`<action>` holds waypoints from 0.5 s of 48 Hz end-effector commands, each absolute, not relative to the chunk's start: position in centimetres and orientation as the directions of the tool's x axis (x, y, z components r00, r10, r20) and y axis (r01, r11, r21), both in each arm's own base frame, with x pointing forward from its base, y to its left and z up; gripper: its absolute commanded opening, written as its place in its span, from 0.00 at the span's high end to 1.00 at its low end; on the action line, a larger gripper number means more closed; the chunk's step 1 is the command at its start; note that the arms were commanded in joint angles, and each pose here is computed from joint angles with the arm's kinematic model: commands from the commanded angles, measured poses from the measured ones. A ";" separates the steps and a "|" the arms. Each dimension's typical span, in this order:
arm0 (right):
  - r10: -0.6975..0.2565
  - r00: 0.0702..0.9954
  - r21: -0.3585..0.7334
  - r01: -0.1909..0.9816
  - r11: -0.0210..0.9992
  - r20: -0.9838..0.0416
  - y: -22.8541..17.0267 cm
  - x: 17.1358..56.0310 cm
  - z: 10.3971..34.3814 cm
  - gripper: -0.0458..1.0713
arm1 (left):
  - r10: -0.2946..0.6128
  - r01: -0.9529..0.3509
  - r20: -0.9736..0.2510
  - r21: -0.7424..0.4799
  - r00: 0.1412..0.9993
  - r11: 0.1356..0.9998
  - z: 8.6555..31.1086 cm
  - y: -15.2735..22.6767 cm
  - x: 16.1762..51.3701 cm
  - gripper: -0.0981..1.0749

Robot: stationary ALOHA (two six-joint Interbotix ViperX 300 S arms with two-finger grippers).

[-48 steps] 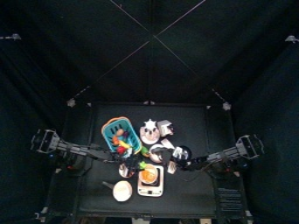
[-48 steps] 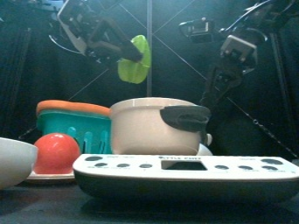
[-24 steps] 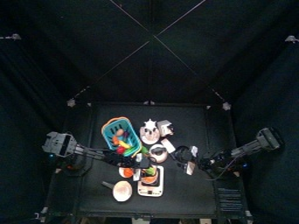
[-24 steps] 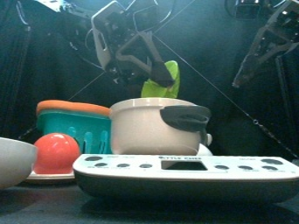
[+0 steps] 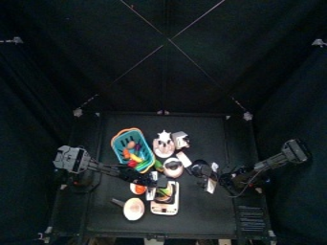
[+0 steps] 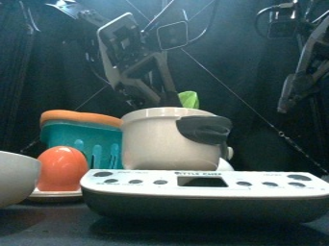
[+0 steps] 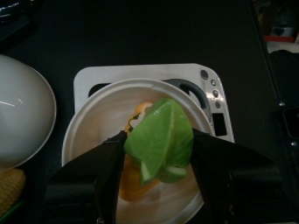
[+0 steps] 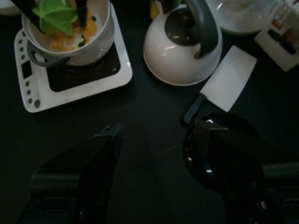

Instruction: Place starfruit into pot

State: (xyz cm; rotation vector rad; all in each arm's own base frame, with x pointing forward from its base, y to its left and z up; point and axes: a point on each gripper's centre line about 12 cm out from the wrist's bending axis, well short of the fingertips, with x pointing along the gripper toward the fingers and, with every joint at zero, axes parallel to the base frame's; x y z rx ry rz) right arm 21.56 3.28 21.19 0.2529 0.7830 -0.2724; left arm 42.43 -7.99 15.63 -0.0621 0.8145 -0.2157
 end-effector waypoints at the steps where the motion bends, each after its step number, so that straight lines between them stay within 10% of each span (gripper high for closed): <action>1: -0.143 0.682 0.145 0.347 0.927 -0.717 3.1 21.7 21.6 0.10 | -0.216 0.168 -0.682 -0.137 0.698 0.976 17.2 -7.9 43.2 0.16; 24: -0.191 0.677 0.079 0.346 0.935 -0.711 2.1 21.4 20.9 0.10 | -0.172 0.139 -0.609 -0.102 0.774 0.985 21.5 -5.2 42.3 0.05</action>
